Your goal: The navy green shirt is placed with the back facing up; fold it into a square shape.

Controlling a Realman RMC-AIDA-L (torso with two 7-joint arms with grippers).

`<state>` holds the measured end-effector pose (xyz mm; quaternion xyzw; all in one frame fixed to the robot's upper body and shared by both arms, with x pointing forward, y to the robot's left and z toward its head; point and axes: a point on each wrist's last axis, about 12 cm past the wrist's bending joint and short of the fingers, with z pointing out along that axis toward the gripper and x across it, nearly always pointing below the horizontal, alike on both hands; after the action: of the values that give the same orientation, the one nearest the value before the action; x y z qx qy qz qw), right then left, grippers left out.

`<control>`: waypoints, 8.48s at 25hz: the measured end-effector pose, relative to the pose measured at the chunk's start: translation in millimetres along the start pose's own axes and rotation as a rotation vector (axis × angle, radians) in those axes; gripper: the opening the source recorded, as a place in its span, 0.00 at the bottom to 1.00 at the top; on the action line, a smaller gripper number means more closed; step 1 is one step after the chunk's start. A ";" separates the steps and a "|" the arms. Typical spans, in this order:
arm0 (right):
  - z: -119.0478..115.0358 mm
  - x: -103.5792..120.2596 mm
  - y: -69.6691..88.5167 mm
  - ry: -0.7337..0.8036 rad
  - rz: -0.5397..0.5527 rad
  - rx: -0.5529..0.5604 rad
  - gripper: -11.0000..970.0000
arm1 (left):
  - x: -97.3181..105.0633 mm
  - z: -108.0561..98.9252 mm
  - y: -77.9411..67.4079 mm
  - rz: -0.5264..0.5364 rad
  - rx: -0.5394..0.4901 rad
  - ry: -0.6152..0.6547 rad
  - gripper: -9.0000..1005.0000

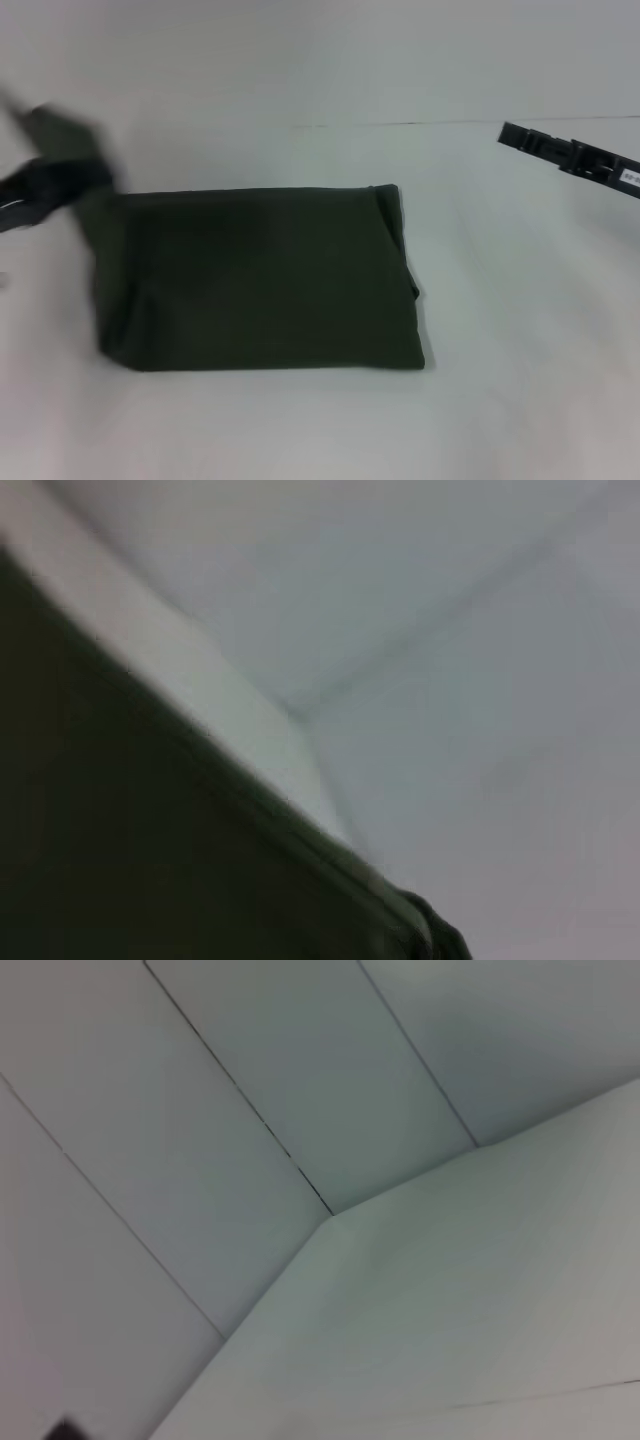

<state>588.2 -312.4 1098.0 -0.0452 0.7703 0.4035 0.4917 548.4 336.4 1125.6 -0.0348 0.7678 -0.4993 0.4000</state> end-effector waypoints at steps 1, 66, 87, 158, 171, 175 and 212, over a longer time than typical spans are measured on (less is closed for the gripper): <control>-2.5 -0.1 -0.8 0.000 -0.003 0.000 0.73 | 2.8 14.7 -5.8 0.004 0.034 0.018 0.16; 33.6 -30.0 3.0 0.294 0.059 0.090 0.73 | 50.9 79.5 42.1 0.187 -0.222 -0.096 0.93; 33.8 -28.0 0.9 0.293 0.061 0.109 0.73 | 52.6 112.7 48.8 0.224 -0.394 -0.031 0.93; 23.7 -22.2 -5.4 0.285 0.065 0.130 0.79 | 28.4 152.4 18.0 0.307 -0.318 0.025 0.18; 11.1 -24.3 -3.3 0.220 0.009 0.048 0.82 | 17.4 85.6 3.5 0.325 -0.040 -0.098 0.46; -4.4 -12.8 16.4 0.147 -0.128 -0.176 0.83 | 34.7 64.0 -23.4 0.432 0.236 -0.025 0.56; 10.1 35.3 60.6 0.407 -0.458 -0.480 0.94 | 88.5 24.5 -19.3 0.623 0.366 0.317 0.95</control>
<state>549.2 -253.5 1103.0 -0.4087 0.7058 0.4349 0.3818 497.7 268.6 1085.2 0.3492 0.6922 -0.4816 0.4086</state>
